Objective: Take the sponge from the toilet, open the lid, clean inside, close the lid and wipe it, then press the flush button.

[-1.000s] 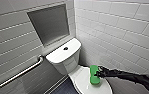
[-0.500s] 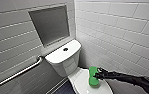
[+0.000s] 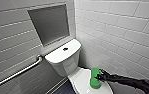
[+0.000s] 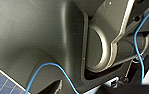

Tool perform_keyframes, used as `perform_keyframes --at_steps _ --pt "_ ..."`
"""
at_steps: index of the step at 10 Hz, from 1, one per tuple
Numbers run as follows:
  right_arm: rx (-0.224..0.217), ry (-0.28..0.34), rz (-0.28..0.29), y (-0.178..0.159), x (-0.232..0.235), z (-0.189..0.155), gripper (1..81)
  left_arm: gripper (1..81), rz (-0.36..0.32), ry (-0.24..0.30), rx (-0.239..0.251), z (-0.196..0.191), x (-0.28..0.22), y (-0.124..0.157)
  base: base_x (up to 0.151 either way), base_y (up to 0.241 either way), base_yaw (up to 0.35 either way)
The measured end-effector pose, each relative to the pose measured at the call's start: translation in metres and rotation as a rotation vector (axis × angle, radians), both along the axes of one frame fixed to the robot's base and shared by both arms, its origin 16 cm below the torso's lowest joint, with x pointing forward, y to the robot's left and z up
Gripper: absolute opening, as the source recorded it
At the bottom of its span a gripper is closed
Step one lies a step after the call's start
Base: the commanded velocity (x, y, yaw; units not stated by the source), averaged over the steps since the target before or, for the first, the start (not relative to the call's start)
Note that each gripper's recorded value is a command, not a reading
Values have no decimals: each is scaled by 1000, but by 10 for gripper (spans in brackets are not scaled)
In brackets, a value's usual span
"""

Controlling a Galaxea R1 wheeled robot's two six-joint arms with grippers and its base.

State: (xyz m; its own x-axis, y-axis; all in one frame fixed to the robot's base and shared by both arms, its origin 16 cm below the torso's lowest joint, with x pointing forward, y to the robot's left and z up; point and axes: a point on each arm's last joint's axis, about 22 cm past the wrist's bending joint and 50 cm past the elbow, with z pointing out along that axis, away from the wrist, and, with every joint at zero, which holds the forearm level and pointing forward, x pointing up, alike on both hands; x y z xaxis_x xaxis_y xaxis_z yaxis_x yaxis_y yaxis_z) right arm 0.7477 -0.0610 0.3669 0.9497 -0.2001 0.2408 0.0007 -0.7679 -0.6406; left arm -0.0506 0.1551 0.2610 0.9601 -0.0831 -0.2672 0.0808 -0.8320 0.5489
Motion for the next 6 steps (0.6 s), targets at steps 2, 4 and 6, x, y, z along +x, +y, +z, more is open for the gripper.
perform_keyframes --at_steps 2,4,6 --pt "-20 37 -94 -27 -17 -33 10 811 0 25 -1 6 -18 -1 0 0 0" --pt "-3 30 -133 -26 -13 -35 10 811 0 22 2 5 -17 1 0 0 0" --pt "19 19 -146 -27 -18 -35 10 811 1 22 -1 6 -16 -1 0 0 0"
